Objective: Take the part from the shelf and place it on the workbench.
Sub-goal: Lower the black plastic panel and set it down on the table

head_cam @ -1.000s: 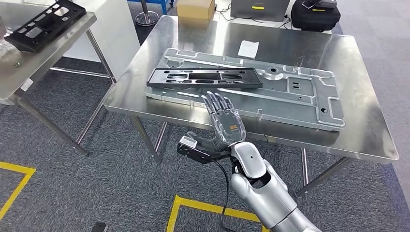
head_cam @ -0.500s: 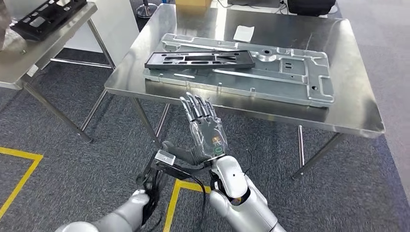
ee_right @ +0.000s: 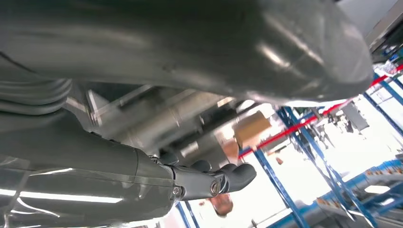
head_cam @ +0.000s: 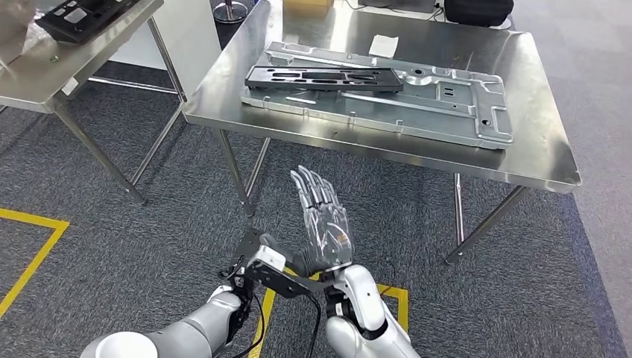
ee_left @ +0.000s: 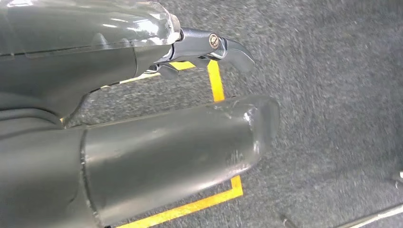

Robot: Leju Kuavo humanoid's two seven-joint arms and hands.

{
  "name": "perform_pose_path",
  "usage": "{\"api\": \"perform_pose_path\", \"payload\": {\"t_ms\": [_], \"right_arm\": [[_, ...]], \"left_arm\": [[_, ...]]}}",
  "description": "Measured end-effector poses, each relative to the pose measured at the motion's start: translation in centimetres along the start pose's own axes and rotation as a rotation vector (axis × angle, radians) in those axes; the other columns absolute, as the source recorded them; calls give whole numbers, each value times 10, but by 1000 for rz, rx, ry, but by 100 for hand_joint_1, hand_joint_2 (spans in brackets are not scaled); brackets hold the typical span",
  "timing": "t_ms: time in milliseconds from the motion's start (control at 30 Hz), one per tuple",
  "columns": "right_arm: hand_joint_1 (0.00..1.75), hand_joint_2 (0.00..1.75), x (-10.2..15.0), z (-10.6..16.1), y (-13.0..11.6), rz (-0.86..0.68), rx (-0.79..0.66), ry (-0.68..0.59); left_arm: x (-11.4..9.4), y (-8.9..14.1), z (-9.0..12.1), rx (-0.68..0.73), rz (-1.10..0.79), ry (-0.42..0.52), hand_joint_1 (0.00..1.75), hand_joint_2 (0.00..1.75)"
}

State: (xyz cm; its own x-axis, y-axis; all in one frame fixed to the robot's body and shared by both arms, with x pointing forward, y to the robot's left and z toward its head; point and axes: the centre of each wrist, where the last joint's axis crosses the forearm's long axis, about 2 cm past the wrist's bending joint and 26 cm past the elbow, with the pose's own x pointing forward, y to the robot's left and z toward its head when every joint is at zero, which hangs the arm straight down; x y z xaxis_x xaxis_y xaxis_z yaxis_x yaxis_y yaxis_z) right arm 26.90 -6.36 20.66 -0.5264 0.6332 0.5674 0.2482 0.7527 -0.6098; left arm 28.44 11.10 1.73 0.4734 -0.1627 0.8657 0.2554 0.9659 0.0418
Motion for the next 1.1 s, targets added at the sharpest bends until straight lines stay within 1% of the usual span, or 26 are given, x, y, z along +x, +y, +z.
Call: {"api": "perform_pose_path", "payload": {"t_ms": [167,300,467,533,600,633,667,700,733,767,800,833,867,900,933,1000,1100], "right_arm": [[0,0,-14,34,-2,-108,-6,80],[0,0,-27,54,-12,-131,-43,142],[0,0,-43,76,-14,-148,-24,231],[0,0,-52,91,-12,-157,-34,287],[0,0,-65,115,-8,-177,-41,357],[0,0,-73,128,-5,-197,-45,399],[0,0,-82,140,-2,-221,-54,444],[0,0,-91,150,0,-246,-69,487],[0,0,-100,160,1,-265,-85,524],[0,0,-109,171,-1,-273,-99,552],[0,0,-119,185,-5,-273,-107,574],[0,0,-128,200,-10,-273,-106,598],[0,0,-138,218,-16,-274,-100,631],[0,0,-147,235,-22,-276,-90,667],[0,0,-157,251,-28,-277,-81,702],[0,0,-177,278,-40,-256,-75,763],[0,0,-199,316,-50,-190,-81,900]], "left_arm": [[-7,-1,3,37,28,-7,0,0],[-9,-3,4,64,63,-12,0,0],[-14,-3,7,140,117,-29,0,0],[-17,-4,8,171,147,-32,0,0],[-22,-4,11,213,173,-29,0,0],[-27,-4,13,245,176,-9,0,0],[-34,-5,17,283,172,31,0,0],[-47,-5,23,329,171,93,0,0],[-69,-1,33,377,186,161,0,0],[-99,8,48,418,221,217,0,0],[-134,22,68,445,276,247,0,0],[-168,38,91,457,336,250,0,0],[-196,54,113,457,385,239,0,0],[-215,70,129,449,417,225,0,0],[-226,85,140,447,426,216,0,0],[-236,106,151,461,413,208,0,0],[-249,127,167,494,375,221,0,0]]}}
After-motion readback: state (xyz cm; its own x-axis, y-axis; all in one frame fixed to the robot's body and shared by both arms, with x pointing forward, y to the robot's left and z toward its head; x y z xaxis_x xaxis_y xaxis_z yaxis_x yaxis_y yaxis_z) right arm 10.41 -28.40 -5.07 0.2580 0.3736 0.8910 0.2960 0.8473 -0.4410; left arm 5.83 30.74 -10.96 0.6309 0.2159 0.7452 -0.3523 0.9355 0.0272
